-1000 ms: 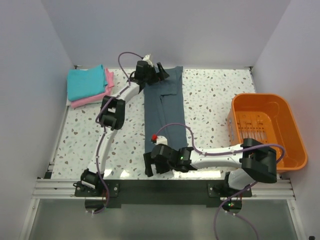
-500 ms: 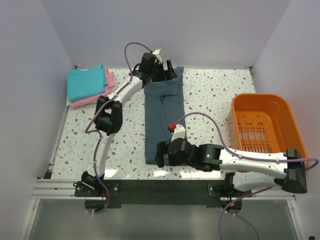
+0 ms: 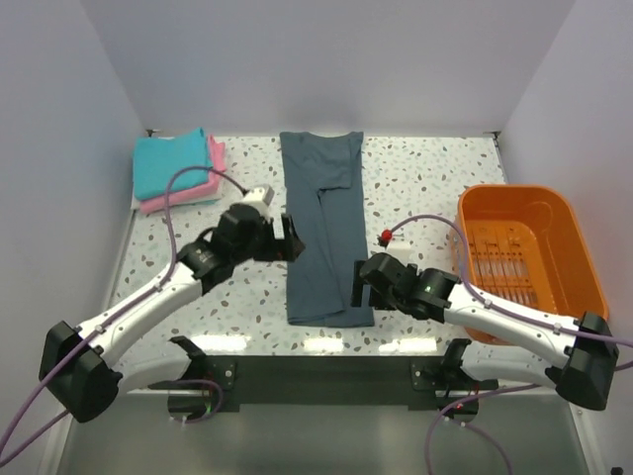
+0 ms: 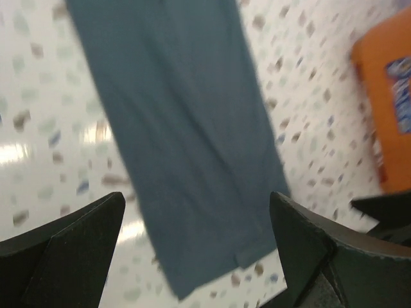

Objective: Fold and stack the t-shirts
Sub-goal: Fold the tshirt

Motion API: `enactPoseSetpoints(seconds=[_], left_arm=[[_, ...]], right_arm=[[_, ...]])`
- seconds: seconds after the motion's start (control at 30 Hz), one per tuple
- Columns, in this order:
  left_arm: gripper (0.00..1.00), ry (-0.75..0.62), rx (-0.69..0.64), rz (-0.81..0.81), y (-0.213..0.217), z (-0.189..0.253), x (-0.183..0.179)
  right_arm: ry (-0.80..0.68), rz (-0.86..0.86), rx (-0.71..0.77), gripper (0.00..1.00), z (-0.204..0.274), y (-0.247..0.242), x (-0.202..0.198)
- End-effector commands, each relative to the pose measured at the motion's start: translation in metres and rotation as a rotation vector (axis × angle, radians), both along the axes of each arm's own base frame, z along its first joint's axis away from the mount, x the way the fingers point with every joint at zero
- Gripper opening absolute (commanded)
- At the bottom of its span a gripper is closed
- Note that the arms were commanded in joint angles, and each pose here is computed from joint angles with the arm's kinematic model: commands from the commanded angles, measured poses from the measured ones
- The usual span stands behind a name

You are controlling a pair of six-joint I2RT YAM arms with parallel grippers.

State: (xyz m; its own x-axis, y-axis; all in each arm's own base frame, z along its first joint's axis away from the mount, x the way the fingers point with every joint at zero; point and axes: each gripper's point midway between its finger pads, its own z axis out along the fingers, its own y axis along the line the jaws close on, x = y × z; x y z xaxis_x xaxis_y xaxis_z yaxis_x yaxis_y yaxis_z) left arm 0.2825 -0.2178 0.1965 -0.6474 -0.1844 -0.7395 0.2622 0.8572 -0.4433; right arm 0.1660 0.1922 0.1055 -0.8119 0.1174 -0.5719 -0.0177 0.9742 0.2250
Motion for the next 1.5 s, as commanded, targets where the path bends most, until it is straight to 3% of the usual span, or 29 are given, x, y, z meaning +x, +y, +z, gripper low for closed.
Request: enactPoseSetpoints(seconds=[0.0,0.1,0.23,0.4,0.87,0.97,1.0,1.07,1.1,1.2,1.3,1.37,1.47], left_arm=[[1.00,0.207,0.119,0.064,0.023,-0.075,-0.056],[1.00,0.260,0.118,-0.009,0.007,-0.092,-0.091],[1.00,0.310,0.213,-0.038,-0.001,-0.118,-0.115],[0.98,0.342,0.314,-0.040,-0.002,-0.136,-0.112],[0.78,0.401,0.317,-0.168,-0.027,-0.164,-0.127],[0.69,0.412,0.350,-0.157,-0.024,-0.172,-0.128],[0.60,0.415,0.352,-0.160,-0.024,-0.173,-0.129],[0.51,0.414,0.370,-0.159,-0.023,-0.174,-0.128],[0.40,0.411,0.377,-0.151,-0.021,-0.173,-0.128],[0.23,0.412,0.409,-0.116,-0.013,-0.173,-0.126],[0.06,0.422,0.414,-0.101,-0.006,-0.174,-0.130],[0.00,0.431,0.408,-0.101,-0.003,-0.175,-0.134],[0.00,0.449,0.384,-0.083,0.001,-0.175,-0.140]], right_arm=[[0.057,-0.014,-0.024,0.99,-0.019,-0.007,-0.003],[0.123,0.019,0.030,0.97,-0.035,0.008,-0.009],[0.159,0.028,0.062,0.88,-0.049,0.021,-0.011],[0.192,0.020,0.076,0.80,-0.062,0.023,-0.015],[0.212,-0.020,0.043,0.63,-0.084,0.014,-0.014],[0.226,-0.018,0.044,0.58,-0.089,0.016,-0.013],[0.231,-0.015,0.042,0.56,-0.091,0.016,-0.014],[0.242,-0.015,0.037,0.50,-0.094,0.016,-0.015],[0.246,-0.018,0.033,0.45,-0.096,0.015,-0.015],[0.255,-0.029,0.019,0.33,-0.100,0.010,-0.017],[0.266,-0.035,0.002,0.27,-0.101,0.005,-0.021],[0.277,-0.036,-0.002,0.25,-0.102,0.001,-0.025],[0.304,-0.039,-0.010,0.17,-0.105,-0.007,-0.034]])
